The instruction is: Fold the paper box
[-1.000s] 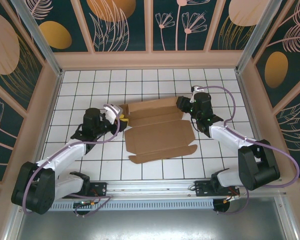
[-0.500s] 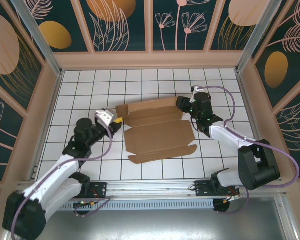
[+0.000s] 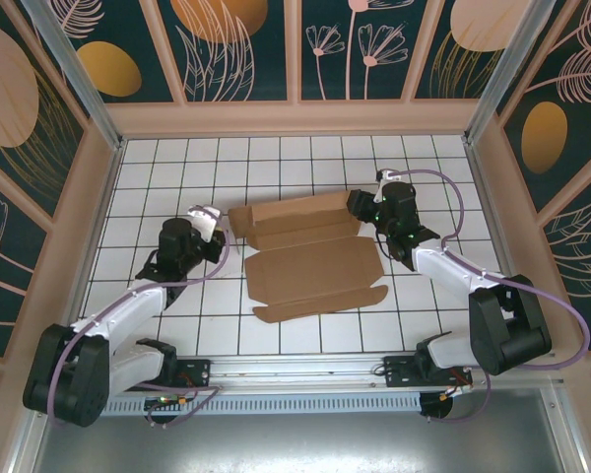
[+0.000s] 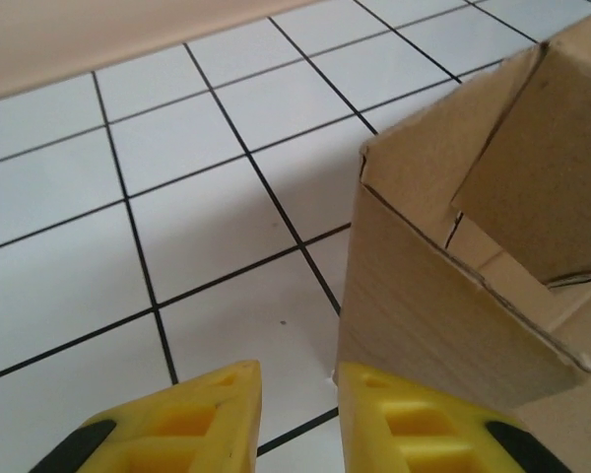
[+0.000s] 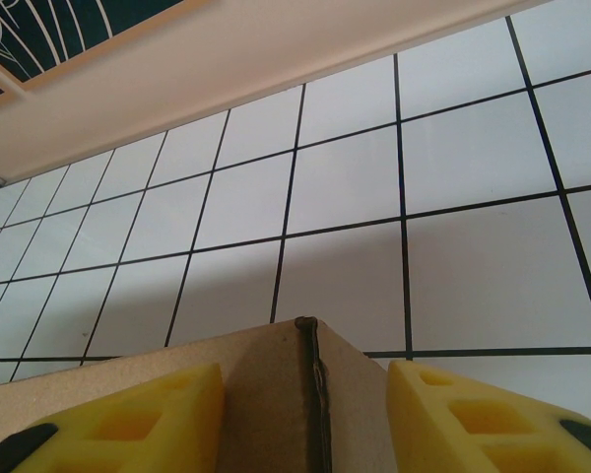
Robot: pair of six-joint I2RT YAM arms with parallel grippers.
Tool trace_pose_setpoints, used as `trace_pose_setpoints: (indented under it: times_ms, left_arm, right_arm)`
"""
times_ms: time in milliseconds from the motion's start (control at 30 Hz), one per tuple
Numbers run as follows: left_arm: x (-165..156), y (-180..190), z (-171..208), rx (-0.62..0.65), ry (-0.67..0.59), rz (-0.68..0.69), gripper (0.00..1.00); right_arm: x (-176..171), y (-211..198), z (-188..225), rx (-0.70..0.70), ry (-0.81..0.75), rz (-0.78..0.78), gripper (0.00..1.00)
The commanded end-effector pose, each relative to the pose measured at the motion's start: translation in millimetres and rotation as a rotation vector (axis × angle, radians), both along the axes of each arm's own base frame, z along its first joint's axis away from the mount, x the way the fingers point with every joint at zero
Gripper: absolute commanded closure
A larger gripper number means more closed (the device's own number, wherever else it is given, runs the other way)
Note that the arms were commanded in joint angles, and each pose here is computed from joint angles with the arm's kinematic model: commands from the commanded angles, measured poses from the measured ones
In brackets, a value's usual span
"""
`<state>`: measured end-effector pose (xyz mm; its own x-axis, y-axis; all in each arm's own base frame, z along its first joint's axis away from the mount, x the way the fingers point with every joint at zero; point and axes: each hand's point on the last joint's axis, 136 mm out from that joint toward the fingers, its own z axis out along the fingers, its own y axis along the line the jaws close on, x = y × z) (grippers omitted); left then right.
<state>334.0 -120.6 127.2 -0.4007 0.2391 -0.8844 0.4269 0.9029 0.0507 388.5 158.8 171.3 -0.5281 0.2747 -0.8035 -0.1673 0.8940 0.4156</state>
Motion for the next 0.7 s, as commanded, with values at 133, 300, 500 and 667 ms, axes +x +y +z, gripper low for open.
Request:
trace_pose_setpoints:
  times_ms: [133, 300, 500, 667]
  left_arm:
    - [7.5, -32.1, 13.9, 0.03, -0.113, -0.224, 0.68]
    - [13.4, -35.5, 8.5, 0.089, -0.154, -0.265, 0.67]
    - [19.5, -47.4, 12.9, 0.116, -0.19, -0.348, 0.66]
    - [12.2, -66.6, 17.5, 0.118, -0.206, -0.498, 0.67]
  right_arm:
    - [-9.7, 3.5, -23.1, -0.026, 0.085, 0.027, 0.52]
    - [-10.6, 5.3, -22.7, -0.024, 0.087, 0.036, 0.52]
    - [-11.6, 8.3, -25.2, -0.026, 0.092, 0.049, 0.52]
    - [-12.4, 9.1, -27.5, -0.032, 0.099, 0.052, 0.52]
